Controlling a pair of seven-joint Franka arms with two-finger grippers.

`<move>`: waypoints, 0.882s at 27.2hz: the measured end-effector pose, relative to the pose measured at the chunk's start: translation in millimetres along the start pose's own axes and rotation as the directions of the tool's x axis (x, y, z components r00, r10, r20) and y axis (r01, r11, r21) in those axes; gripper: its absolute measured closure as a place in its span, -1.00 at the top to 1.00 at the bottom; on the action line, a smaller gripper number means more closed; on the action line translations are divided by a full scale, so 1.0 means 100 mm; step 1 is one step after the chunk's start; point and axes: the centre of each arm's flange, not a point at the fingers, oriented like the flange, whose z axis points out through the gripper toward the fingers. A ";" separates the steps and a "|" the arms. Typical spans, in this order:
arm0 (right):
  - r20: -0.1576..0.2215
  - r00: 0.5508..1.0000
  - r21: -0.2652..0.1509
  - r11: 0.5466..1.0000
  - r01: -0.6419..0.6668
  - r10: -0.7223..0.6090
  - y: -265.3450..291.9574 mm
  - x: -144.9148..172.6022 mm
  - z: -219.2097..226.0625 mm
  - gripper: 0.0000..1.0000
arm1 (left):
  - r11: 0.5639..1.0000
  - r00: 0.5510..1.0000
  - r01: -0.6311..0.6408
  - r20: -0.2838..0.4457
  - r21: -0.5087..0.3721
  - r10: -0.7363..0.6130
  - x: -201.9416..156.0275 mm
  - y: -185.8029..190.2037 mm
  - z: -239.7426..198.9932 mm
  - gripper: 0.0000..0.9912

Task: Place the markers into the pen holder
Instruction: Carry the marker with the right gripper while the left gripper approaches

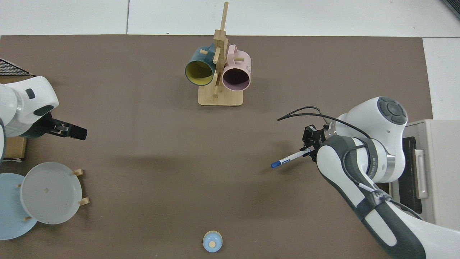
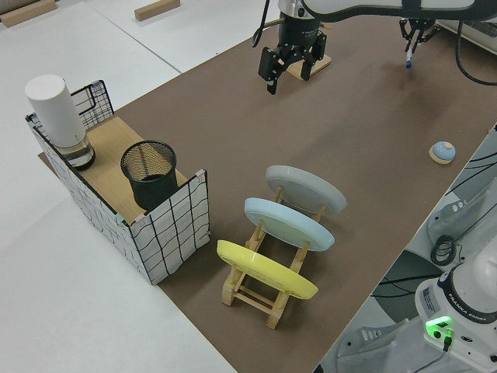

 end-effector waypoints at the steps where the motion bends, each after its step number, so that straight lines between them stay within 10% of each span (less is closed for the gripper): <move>1: 0.023 1.000 0.005 1.000 0.004 -0.005 -0.03 -0.10 -0.08 -0.66 | 1.000 1.000 -0.016 -0.001 0.000 0.016 0.00 0.00 0.00 1.00; 6: 0.131 0.991 0.041 0.999 -0.011 0.006 -0.16 -0.57 -0.43 -0.66 | 0.990 0.990 -0.143 -0.008 0.002 0.143 0.01 0.00 -0.01 1.00; 12: 0.161 0.985 0.060 0.995 -0.076 0.065 -0.30 -1.29 -0.64 -0.66 | 0.940 0.940 -0.340 -0.022 0.015 0.340 0.03 0.00 -0.07 1.00; 24: 0.303 0.931 0.063 0.971 -0.231 0.202 -0.37 -2.47 -1.04 -0.66 | 0.747 0.745 -0.658 -0.064 0.096 0.665 0.19 0.39 -0.51 1.00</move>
